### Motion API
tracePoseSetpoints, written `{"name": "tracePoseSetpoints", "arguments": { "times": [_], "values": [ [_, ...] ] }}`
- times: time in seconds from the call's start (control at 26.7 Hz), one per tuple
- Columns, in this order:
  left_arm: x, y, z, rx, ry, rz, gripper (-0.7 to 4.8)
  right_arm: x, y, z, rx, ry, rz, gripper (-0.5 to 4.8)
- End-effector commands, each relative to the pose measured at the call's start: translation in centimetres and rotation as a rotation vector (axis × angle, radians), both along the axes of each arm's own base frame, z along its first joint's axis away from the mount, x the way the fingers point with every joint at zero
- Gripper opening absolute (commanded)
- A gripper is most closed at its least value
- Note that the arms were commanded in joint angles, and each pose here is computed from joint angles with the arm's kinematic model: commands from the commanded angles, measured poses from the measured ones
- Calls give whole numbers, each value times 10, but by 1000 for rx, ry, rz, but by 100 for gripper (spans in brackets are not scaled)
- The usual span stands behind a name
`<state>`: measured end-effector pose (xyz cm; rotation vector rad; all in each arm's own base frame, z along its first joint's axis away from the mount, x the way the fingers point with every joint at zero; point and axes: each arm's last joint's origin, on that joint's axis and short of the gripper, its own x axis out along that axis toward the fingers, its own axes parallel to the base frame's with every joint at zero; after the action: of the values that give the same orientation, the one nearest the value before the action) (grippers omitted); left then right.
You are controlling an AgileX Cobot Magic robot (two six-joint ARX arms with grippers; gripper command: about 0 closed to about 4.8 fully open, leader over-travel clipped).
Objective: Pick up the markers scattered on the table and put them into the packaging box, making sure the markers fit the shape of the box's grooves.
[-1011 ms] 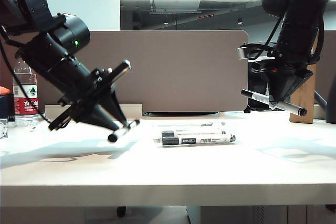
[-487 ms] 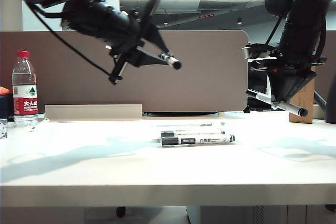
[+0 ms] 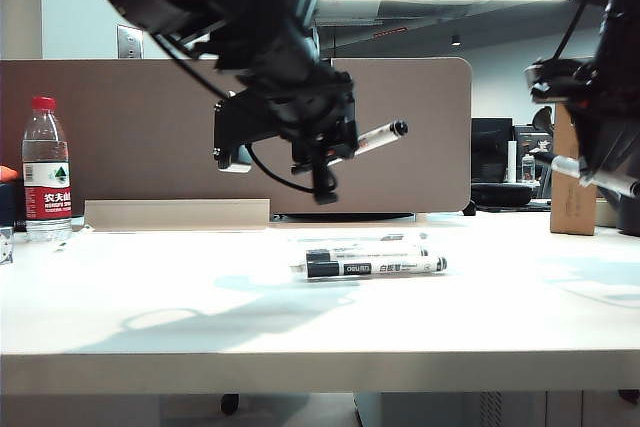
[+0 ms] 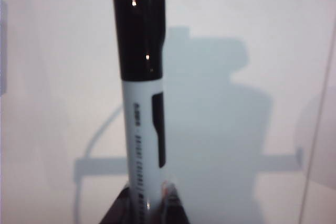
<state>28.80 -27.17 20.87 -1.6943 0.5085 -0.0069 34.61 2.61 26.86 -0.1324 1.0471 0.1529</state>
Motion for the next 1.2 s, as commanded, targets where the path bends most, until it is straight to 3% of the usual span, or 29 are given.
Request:
{"name": "tracePoseSetpoints", "arguments": {
  "times": [0.04,0.15,0.26,0.34,0.52,0.9,1.2],
  "values": [
    [-6,-6,-1,-99,-2,155,-6,-4,-5,9,14,-25,-23,-8],
    [-9,-12,-3,-123,6,156,-6,-5,-5,12,51,-28,-5,-8],
    [-6,-20,-8,-90,-2,158,-6,-6,1,12,66,-23,10,-8],
    [-3,-30,-5,-146,-16,153,-6,-7,3,12,66,-17,17,-8],
    [9,-50,12,-161,-44,127,-6,-8,3,12,58,-12,23,-8],
    [4,-48,-7,-12,107,105,-6,-6,3,14,58,-40,26,-8],
    [7,-45,-15,26,131,126,8,-6,3,14,58,-38,27,-8]
  ]
}}
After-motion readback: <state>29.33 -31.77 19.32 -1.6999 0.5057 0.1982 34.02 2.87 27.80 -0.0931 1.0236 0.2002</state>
